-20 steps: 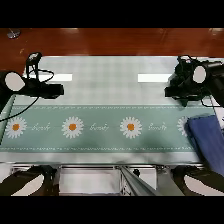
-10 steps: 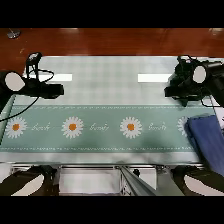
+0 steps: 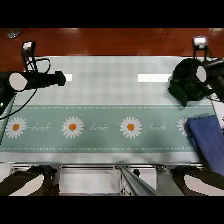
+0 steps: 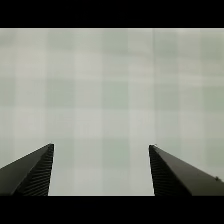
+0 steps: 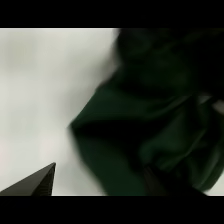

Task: Fold the shirts.

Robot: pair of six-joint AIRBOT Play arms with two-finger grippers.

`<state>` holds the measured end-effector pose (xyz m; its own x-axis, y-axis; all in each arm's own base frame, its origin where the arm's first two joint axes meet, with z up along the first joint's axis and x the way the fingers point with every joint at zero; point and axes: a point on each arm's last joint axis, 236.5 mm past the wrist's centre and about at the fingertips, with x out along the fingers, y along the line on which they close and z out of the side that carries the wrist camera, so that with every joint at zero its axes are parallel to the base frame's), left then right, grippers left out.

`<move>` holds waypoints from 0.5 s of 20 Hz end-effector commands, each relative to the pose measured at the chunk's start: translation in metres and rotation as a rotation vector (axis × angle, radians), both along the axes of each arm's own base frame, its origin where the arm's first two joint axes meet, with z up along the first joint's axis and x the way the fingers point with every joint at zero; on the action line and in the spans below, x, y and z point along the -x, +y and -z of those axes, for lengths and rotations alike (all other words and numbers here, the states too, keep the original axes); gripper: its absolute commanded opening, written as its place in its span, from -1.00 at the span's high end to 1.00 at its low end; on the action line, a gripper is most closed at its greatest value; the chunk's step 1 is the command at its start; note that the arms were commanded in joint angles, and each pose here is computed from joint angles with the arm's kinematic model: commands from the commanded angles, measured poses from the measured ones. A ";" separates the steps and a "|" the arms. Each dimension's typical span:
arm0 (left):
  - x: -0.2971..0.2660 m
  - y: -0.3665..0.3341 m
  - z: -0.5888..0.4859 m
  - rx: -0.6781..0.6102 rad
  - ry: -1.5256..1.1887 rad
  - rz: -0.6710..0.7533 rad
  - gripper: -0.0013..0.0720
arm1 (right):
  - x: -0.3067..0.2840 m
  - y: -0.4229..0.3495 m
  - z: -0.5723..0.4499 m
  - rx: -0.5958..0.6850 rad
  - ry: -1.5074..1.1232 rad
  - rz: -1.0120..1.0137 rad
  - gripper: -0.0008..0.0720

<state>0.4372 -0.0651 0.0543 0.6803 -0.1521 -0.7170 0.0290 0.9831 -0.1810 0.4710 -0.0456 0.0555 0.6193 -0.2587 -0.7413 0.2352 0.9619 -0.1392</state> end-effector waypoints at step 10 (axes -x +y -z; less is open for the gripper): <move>-0.022 0.011 0.002 -0.010 -0.064 -0.030 -0.95 | -0.072 -0.145 0.120 -0.178 0.191 0.332 -0.74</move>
<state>0.4600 -0.0548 0.0584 0.7425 -0.1259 -0.6579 0.0157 0.9852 -0.1708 0.5465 -0.1812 -0.0211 0.4712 -0.3397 -0.8140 0.5186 0.8532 -0.0559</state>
